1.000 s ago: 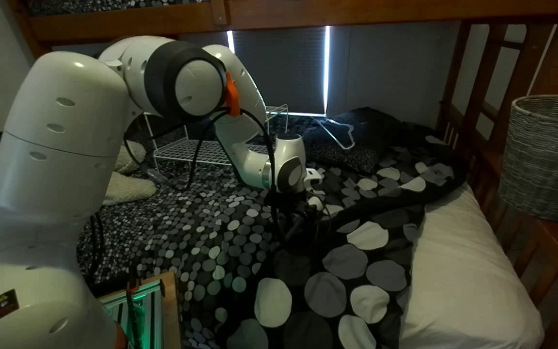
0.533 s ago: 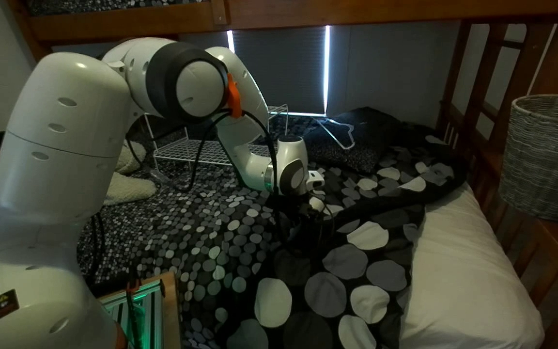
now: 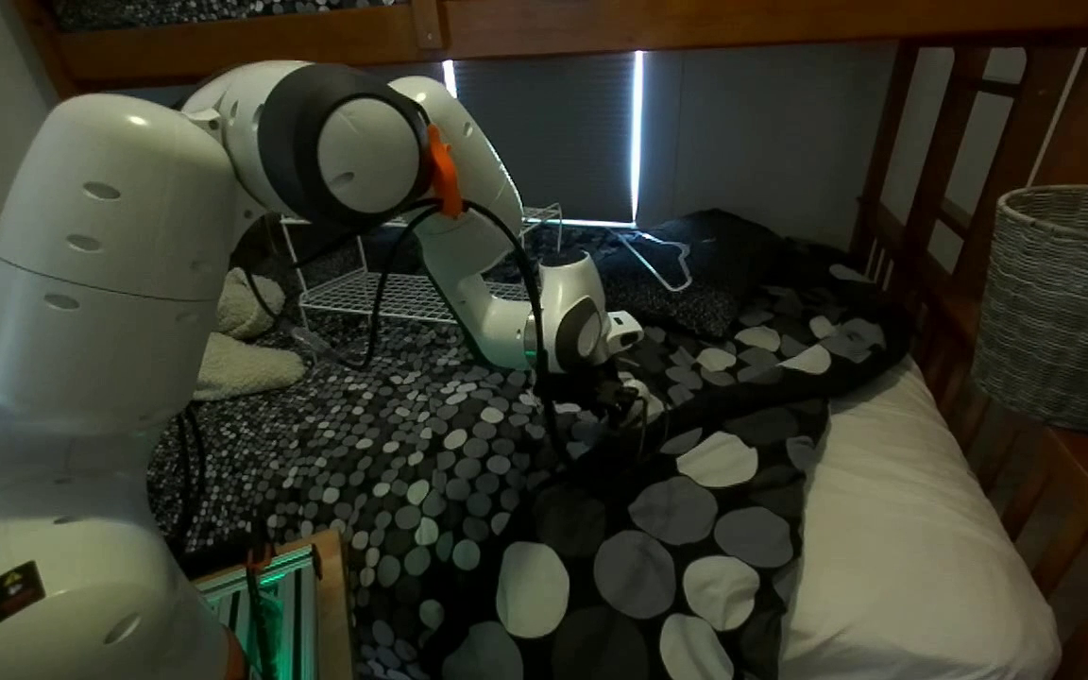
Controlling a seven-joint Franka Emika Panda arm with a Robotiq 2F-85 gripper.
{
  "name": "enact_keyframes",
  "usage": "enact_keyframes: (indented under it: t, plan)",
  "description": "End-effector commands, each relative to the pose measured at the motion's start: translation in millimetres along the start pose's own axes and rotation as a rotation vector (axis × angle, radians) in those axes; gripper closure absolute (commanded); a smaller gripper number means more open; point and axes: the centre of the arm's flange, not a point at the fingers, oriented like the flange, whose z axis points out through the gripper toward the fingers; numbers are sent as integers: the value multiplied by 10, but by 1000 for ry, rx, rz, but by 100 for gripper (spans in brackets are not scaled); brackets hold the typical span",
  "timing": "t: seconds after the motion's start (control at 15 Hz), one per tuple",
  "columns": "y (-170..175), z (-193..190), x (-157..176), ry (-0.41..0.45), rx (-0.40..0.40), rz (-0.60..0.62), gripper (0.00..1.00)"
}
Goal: Pick up the lint roller and put it on the white bed sheet on the bed, cover the lint roller with the black duvet cover
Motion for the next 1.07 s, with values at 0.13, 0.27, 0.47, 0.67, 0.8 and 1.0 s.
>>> enact_keyframes:
  t: [0.13,0.27,0.47,0.67,0.8,1.0]
  plan:
    - [130,-389,25,158,-76,41,95]
    - [175,-450,63,190,-92,55,95]
    - [265,-576,103,229,-120,75,95]
    - [401,-788,107,259,-154,91,95]
    - [532,-902,80,270,-184,106,95]
    - [759,-1037,4,257,-199,113,95]
